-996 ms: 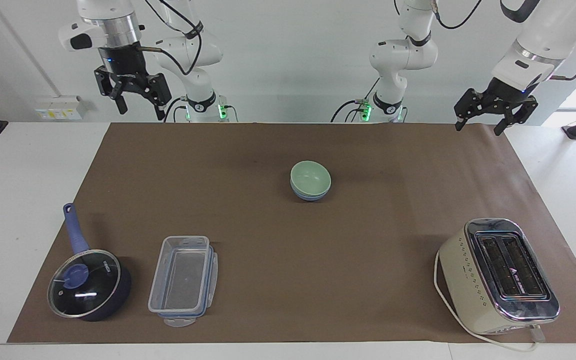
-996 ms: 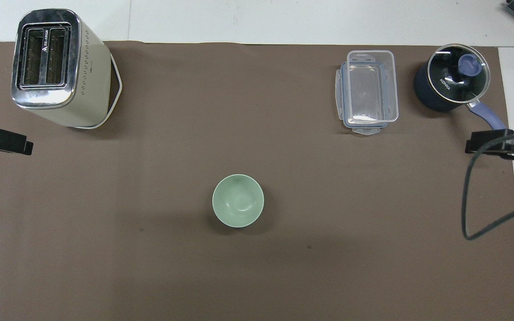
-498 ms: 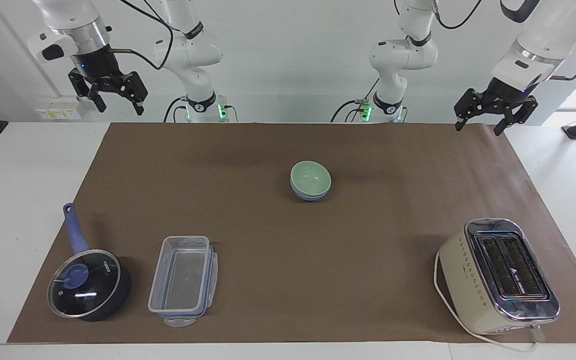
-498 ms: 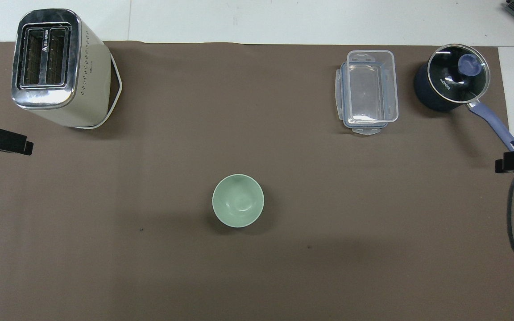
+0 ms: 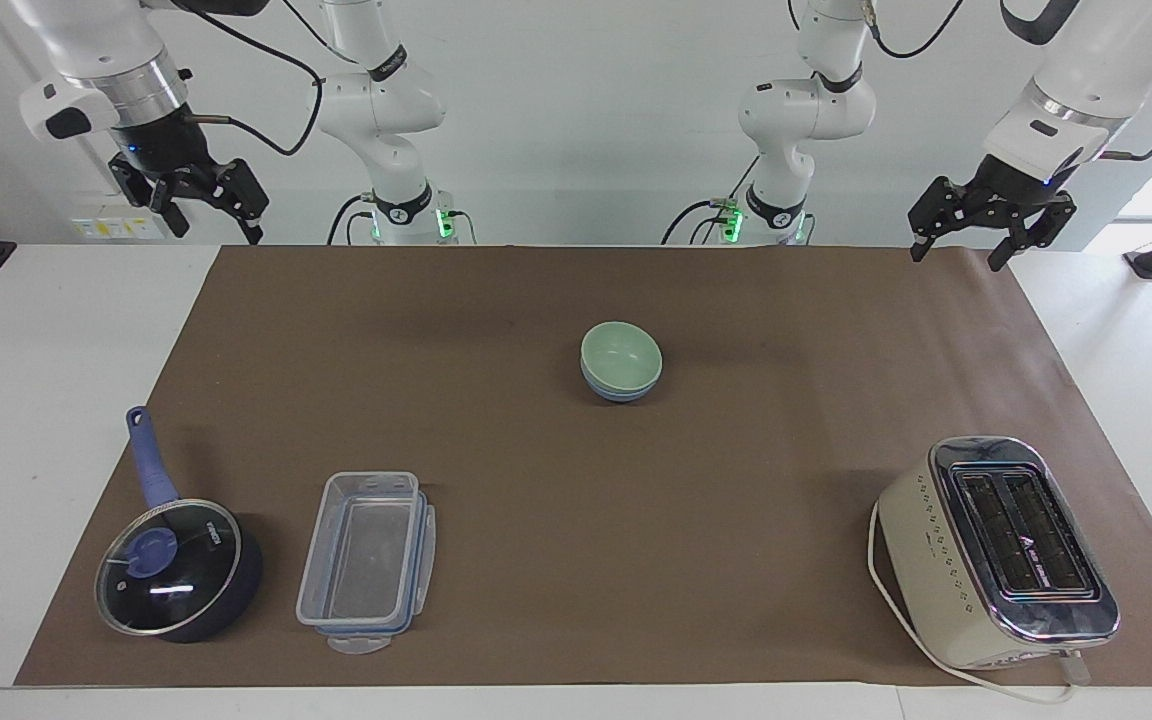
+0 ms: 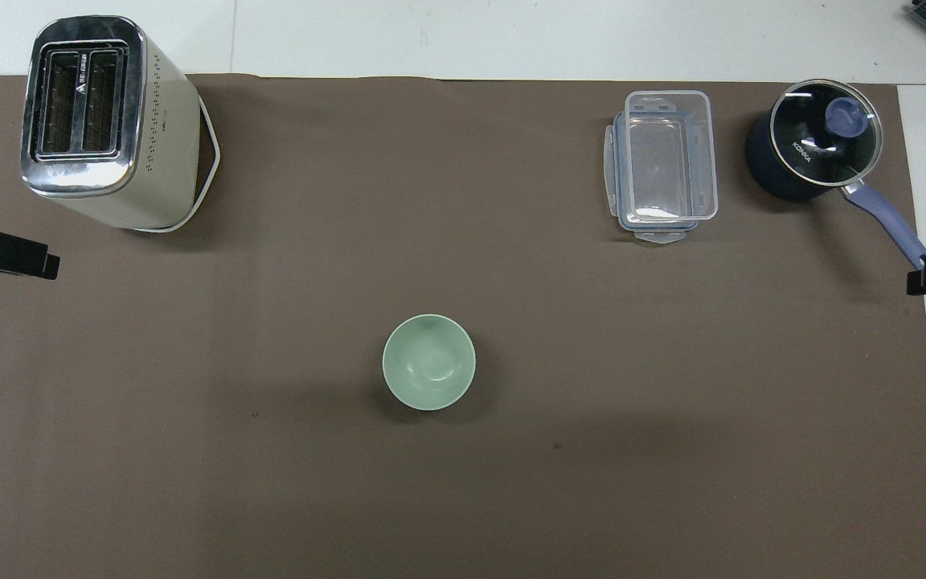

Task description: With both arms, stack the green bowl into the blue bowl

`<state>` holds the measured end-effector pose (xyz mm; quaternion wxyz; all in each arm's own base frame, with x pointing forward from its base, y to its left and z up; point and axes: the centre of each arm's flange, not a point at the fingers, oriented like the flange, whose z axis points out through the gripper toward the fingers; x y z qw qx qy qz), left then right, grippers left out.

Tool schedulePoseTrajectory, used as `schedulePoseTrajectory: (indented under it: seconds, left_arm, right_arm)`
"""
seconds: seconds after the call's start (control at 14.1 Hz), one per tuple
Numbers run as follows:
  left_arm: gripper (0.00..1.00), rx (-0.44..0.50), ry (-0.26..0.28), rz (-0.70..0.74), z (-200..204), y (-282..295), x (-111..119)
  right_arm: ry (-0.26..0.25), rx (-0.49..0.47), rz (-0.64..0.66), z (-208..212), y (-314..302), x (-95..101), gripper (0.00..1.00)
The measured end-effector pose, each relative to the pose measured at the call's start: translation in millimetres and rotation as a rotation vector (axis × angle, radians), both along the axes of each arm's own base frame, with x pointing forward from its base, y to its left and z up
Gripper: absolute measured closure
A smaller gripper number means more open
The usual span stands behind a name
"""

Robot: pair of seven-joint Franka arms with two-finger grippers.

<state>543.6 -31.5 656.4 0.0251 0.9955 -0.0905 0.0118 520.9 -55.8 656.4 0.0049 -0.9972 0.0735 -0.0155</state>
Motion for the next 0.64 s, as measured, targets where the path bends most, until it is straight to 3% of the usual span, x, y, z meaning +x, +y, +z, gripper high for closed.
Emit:
schedulePoseTrajectory:
  seconds: [0.64]
  left_arm:
    - [0.0,0.0,0.0,0.0,0.1,0.0,0.0]
  right_arm:
    - [0.001,-0.021,0.077,0.5,11.4,1.3,0.0]
